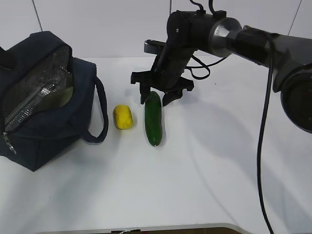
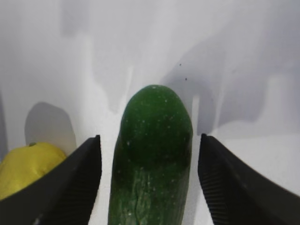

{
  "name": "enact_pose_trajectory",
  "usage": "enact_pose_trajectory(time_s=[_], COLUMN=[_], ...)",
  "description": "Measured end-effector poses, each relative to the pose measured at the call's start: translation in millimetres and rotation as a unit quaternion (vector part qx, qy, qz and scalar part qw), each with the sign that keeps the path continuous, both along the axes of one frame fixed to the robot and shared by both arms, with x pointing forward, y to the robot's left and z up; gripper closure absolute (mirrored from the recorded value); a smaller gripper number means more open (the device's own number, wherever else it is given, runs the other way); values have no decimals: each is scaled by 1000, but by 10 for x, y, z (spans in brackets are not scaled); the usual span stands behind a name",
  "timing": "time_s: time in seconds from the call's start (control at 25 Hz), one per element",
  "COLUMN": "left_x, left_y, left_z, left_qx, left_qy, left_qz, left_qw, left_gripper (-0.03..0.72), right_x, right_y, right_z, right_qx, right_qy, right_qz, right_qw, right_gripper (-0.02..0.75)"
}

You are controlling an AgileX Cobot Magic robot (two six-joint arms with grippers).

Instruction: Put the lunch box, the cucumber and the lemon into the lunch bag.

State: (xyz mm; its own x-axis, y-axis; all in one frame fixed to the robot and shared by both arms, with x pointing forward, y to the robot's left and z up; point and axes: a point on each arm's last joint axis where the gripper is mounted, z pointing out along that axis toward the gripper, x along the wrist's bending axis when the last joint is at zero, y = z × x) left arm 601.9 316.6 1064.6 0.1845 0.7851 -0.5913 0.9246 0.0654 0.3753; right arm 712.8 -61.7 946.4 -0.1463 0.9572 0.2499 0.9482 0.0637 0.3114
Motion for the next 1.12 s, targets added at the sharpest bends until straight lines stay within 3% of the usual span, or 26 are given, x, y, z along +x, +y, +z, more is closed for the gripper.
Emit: enact_pose_trajectory(time_s=[0.16,0.36,0.68,0.84,0.96,1.12], left_x=[0,0,1,1,1,1], left_y=[0,0,-1,-2,-2,-3], left_z=[0,0,1,2,2,3], left_qx=[0,0,-1,-2,-2,-2], left_qy=[0,0,0,0,0,0], left_qz=[0,0,0,0,0,1], left_qw=[1000,1000,1000,1000,1000,1000], left_gripper=[701,701,701,701,701,701], right_x=[-1,-16,-8,-7,24,-22], right_y=[0,0,13,23,46,146], right_z=[-20,-103,-12,270,586,1006], right_qx=[-2,-7,-5,-2,17,99], right_qy=[4,22,25,15,-30,-65], right_qz=[1,4,8,24,37,54], right_qw=[1000,1000,1000,1000,999,991], right_gripper=[232,306,347,353,353,355])
